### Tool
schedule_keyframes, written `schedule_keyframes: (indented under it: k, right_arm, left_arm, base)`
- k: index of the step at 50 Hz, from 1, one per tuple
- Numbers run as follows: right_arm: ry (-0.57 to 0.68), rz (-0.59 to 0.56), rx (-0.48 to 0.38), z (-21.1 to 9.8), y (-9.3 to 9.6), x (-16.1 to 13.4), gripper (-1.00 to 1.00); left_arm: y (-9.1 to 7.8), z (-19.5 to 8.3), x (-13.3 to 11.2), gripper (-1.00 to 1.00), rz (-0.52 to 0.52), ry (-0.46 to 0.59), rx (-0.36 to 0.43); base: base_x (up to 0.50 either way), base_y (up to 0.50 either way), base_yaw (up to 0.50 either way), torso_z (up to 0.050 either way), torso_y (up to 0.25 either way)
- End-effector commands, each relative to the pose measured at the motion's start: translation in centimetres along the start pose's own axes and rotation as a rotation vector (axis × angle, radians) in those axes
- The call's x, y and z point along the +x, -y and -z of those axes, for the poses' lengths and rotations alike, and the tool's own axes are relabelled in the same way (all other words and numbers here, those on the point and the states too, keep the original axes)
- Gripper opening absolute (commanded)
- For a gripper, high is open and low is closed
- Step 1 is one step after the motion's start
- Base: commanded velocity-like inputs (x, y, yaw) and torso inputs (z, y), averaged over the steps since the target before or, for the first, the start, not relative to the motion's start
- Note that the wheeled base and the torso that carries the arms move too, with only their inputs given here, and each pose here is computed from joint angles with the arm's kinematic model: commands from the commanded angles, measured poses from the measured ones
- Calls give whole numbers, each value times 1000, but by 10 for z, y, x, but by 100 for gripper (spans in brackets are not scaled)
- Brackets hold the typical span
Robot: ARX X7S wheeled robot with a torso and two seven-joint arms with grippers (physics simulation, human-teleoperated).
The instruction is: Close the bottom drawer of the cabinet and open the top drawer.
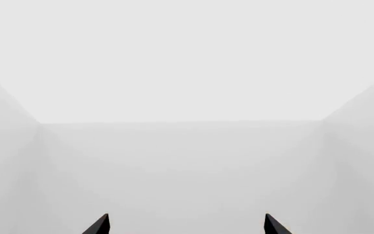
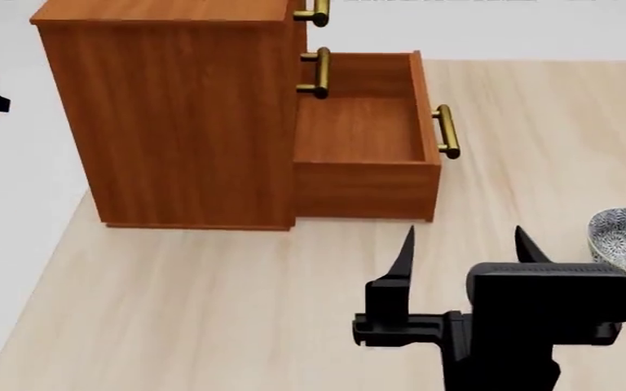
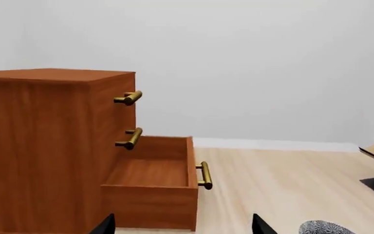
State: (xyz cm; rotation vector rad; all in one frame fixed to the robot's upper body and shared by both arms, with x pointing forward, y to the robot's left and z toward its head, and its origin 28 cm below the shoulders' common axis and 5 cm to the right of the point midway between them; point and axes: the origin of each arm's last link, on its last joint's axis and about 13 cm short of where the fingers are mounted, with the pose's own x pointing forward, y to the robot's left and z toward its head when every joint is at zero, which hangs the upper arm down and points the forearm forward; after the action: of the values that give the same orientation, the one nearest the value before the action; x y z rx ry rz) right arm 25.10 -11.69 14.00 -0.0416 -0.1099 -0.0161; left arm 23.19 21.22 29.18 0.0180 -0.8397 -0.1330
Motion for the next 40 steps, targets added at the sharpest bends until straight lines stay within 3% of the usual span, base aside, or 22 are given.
schedule_keyframes:
  k: [1,40]
  right_arm:
    - [8,20,2,-2,2,-1,100]
    - [17,17,-5,-7,3,-1,100]
  left_arm:
    - [1,-1,1,100,4,2,-6]
    - [1,-4,2,100,7,17,-12]
  base:
    - [223,0,0,0,0]
    - [305,0,0,0,0]
